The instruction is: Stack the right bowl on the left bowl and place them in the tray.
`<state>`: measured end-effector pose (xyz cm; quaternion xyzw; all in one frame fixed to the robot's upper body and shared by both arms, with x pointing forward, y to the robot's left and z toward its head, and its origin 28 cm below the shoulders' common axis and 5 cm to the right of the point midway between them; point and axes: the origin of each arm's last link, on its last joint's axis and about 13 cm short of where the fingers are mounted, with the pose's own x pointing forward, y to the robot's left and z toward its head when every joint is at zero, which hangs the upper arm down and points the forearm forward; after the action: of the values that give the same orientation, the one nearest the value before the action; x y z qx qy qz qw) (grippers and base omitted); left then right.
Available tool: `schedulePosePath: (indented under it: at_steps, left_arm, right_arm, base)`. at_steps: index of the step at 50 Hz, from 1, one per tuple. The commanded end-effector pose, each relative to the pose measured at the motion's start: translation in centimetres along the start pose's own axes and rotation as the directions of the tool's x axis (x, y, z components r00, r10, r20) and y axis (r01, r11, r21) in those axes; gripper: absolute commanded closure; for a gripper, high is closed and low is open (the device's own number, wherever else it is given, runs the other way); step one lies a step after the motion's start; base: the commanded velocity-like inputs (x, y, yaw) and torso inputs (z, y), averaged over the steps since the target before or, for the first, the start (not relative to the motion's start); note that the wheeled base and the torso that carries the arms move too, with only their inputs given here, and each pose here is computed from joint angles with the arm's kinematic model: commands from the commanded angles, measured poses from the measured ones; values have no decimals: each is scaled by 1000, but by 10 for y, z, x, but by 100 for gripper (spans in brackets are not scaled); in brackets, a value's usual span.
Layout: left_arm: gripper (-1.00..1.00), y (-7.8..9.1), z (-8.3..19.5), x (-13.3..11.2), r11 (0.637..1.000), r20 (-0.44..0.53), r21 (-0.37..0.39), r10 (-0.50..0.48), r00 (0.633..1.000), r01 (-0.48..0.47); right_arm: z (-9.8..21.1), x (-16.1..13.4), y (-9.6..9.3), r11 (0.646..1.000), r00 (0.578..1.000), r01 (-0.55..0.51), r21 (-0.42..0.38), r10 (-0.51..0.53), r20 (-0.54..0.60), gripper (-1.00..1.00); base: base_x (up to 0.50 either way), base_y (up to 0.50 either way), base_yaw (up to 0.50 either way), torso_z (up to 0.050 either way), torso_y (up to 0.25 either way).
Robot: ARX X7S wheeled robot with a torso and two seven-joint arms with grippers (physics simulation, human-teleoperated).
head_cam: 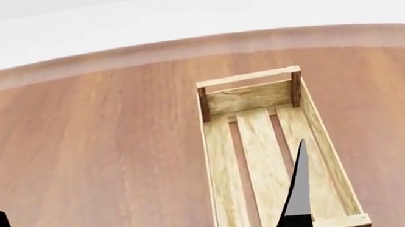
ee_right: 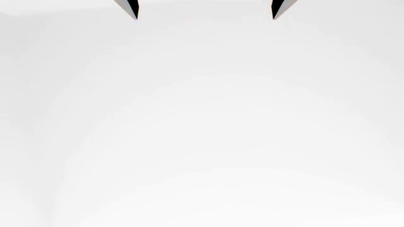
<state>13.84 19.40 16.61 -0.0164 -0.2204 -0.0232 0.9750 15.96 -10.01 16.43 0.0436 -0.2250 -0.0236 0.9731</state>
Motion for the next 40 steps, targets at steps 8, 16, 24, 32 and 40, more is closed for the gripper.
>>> schedulePosePath:
  at_steps: [8,16,24,32,40]
  left_arm:
    - [-100,-1,-1,0,1000,-13,5,-5,1000,5]
    - [-100,-1,0,-1,1000,-16,6,-6,1000,6]
    - [-100,-1,-1,-1,1000,-17,4,-6,1000,6]
    - [-100,-1,-1,-1,1000,-17,4,-7,1000,7]
    - [-100,0,0,0,1000,-25,-1,-4,1000,4]
  right_arm:
    - [1,-1,1,1000,1000,0,2,0,18,-100]
    - [1,-1,1,1000,1000,-3,1,3,18,-100]
    - [0,-2,1,1000,1000,-7,1,7,17,-100]
    - [1,-2,2,1000,1000,-9,2,9,19,-100]
    - [2,-2,2,1000,1000,-12,2,12,19,-100]
  base:
    - [0,0,500,0,0]
    - [0,0,500,0,0]
    - [0,0,500,0,0]
    - [0,0,500,0,0]
    - [0,0,500,0,0]
